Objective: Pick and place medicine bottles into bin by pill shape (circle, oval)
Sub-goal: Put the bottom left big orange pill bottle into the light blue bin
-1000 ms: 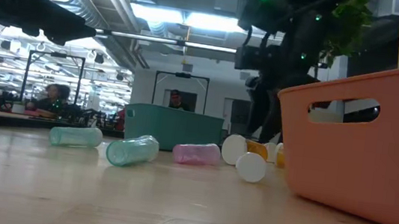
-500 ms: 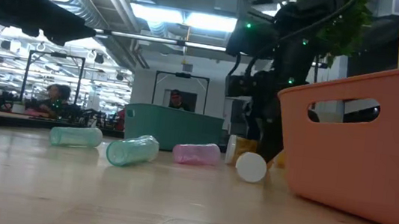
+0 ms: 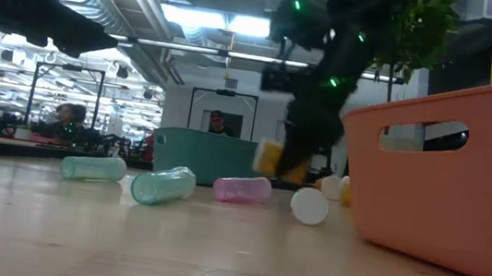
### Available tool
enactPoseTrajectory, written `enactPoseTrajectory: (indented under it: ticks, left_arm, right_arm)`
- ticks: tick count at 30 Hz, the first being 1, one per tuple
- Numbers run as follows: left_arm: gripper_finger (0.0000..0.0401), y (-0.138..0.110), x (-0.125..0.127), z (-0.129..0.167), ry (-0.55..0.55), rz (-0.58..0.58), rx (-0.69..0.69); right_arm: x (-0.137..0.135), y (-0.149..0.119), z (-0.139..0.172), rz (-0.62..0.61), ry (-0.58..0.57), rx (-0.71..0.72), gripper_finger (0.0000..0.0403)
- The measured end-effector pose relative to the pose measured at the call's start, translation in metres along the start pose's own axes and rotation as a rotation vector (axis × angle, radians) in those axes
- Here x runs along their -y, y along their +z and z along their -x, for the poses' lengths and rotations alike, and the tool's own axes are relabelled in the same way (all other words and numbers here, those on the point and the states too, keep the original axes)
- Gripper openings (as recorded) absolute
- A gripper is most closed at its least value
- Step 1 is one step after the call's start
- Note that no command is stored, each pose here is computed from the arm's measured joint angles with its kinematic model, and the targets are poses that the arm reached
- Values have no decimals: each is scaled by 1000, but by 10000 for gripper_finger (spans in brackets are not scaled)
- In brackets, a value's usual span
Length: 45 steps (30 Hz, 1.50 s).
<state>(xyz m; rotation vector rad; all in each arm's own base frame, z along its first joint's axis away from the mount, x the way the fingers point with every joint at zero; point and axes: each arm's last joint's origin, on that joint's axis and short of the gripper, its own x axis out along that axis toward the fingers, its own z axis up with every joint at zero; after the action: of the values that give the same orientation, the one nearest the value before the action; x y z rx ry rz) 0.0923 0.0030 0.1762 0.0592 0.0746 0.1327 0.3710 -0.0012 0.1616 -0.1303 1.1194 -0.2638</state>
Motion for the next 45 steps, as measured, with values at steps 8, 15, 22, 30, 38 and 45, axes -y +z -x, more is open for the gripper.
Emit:
enactPoseTrajectory:
  ticks: [8,15,22,30,38,45]
  left_arm:
    - [229,0,0,0,0,0,1]
    - [229,0,0,0,0,-1,1]
    - [229,0,0,0,0,-1,1]
    - [229,0,0,0,0,-1,1]
    - [229,0,0,0,0,-3,1]
    - [229,-6,1,-3,-6,102,-37]
  right_arm:
    - [6,56,43,20,-250,201,181]
    - [25,81,63,-37,-427,295,186]
    - [47,87,60,-227,-429,360,204]
    - [54,85,58,-358,-418,373,208]
    - [54,88,59,-378,-414,401,208]
    - [59,88,58,-472,-406,418,209]
